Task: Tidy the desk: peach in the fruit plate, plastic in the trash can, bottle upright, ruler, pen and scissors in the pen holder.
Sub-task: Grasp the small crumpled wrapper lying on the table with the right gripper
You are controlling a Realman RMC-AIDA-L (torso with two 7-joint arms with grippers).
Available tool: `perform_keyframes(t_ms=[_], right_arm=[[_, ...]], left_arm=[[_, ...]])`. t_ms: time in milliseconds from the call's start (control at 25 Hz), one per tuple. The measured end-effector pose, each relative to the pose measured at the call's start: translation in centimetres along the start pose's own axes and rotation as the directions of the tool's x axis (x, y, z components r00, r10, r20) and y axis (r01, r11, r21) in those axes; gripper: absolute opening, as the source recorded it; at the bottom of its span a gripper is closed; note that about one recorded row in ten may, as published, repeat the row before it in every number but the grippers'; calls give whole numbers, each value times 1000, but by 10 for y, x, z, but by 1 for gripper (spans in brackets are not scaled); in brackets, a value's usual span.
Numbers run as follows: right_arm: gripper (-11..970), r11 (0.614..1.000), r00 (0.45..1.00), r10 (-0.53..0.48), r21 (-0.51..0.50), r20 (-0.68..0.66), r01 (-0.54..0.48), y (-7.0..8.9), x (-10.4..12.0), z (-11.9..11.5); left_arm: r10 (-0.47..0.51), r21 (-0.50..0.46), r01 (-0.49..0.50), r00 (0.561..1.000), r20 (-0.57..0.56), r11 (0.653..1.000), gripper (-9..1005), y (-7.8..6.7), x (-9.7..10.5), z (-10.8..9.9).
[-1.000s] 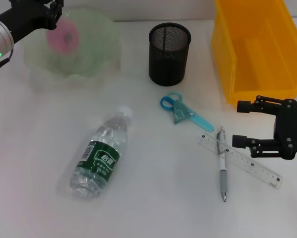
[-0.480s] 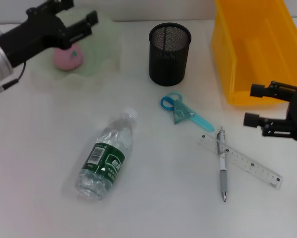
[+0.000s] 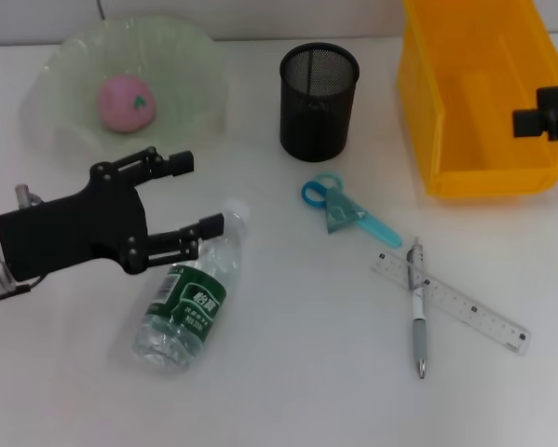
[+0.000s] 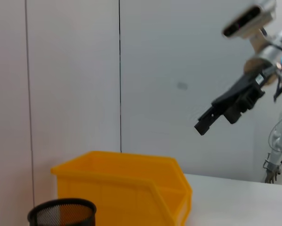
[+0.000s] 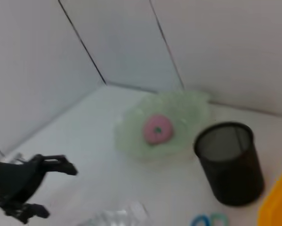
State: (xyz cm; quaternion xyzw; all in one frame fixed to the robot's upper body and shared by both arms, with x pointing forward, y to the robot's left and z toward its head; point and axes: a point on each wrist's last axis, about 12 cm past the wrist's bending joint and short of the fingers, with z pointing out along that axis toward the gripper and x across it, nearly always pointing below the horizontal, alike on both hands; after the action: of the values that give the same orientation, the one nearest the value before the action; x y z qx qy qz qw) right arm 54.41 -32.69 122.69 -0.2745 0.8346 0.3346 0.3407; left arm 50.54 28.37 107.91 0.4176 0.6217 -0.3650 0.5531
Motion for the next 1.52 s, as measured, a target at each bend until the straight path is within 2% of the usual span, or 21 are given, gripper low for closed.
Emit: perform_keyframes(t_ms=[40,120,160,200,240,280,360,400,480,560,600,640,800,1040,1200,1520], right_arm=[[820,1000,1000,0,0,0,0,0,0,0],[820,999,996,10,52,-90,-6,10,-14,5],[820,997,991,9,76,-134,1,16,-20,10],[820,995,980,3,95,-198,16,31,-30,23],[820,995,980,3,95,-198,16,31,-30,23],[820,995,975,-5,92,-224,26,38,-34,31],[820,995,959,-29,86,-283,55,51,-39,48],[820,991,937,-43,105,-346,84,60,-43,68],[816,988,926,-51,119,-374,103,64,-44,77],[812,981,907,-66,140,-416,136,68,-46,96],[811,977,897,-82,141,-435,157,69,-47,114],[809,977,897,-82,141,-435,157,69,-47,114],[801,973,884,-106,135,-456,186,66,-48,148],[790,950,862,-160,161,-482,267,61,-47,174],[782,946,855,-166,166,-491,279,56,-47,192],[767,937,827,-199,145,-526,318,57,-39,212]], left_arm=[[-3,-1,3,1000,-4,1000,829,-1,1,0],[-7,-7,7,1000,-7,1000,829,-2,3,-1],[-8,-8,8,1000,-7,1000,829,-2,4,-1],[-9,-10,9,1000,-7,1000,829,-2,4,-1],[-9,-12,9,1000,-7,1000,829,-2,4,-1],[-10,-13,10,1000,-8,1000,829,-2,4,-1],[-14,-15,13,1000,-11,1000,829,-2,4,-1],[-15,-13,15,1000,-14,1000,829,-2,5,0],[-15,-11,15,1000,-14,1000,829,-1,4,0],[-14,-9,14,1000,-17,1000,829,-1,4,0],[-13,-9,13,1000,-18,1000,829,-1,4,0],[-13,-9,13,1000,-18,1000,829,-1,4,0],[-10,-16,9,1000,-22,1000,828,-1,6,-1],[-10,-23,10,1000,-30,1000,828,-2,7,-2],[-11,-28,10,999,-32,1000,828,-2,8,-2],[-11,-32,10,999,-35,999,828,-2,9,-1]])
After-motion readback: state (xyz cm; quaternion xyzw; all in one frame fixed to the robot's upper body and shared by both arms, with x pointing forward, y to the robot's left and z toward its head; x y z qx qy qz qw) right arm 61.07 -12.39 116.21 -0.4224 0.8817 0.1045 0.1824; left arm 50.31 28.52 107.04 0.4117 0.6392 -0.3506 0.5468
